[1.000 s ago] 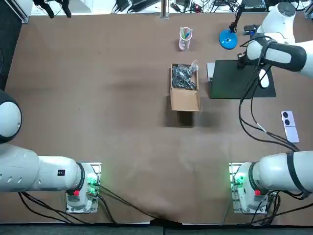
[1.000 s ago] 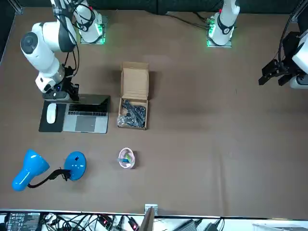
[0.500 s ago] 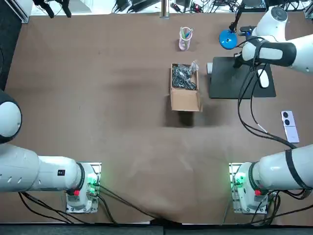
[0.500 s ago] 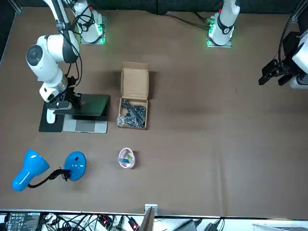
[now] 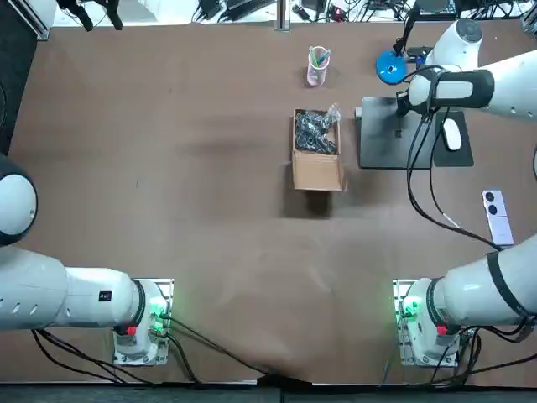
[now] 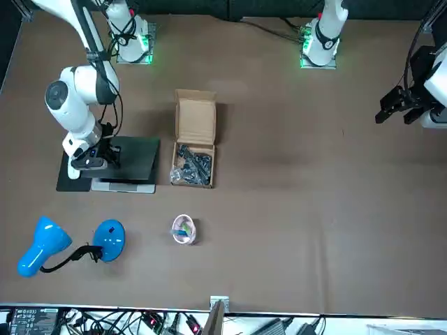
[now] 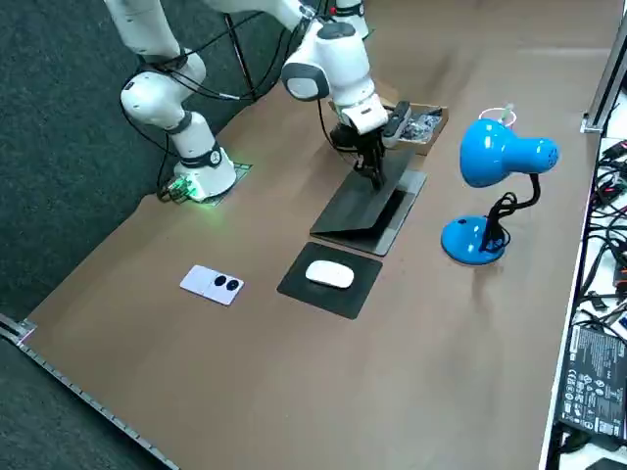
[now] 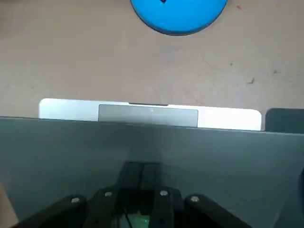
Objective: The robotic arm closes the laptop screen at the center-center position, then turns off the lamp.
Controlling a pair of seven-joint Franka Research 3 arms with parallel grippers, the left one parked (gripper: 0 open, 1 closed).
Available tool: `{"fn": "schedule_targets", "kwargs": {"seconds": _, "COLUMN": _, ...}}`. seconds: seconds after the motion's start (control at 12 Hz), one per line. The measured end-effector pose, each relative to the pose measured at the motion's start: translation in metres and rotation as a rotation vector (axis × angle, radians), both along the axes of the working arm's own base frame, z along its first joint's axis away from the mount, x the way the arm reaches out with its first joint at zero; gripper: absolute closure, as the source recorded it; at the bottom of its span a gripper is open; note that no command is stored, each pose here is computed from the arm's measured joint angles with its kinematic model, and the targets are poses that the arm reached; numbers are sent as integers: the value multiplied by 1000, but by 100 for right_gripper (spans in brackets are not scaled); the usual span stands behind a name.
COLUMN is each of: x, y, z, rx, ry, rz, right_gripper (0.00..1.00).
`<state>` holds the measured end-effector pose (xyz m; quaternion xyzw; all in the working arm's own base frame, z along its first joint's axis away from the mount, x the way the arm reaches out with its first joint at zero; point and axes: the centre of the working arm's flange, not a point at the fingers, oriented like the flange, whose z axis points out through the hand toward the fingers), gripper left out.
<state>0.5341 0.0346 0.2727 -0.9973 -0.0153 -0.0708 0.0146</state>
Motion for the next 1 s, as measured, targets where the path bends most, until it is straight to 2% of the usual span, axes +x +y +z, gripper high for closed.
{"fn": "schedule_targets", "kwargs": {"seconds": 1.0, "x": 20, "y": 1, "z": -50, "rx": 6, "ry": 51, "rz": -3, "right_gripper": 98}}
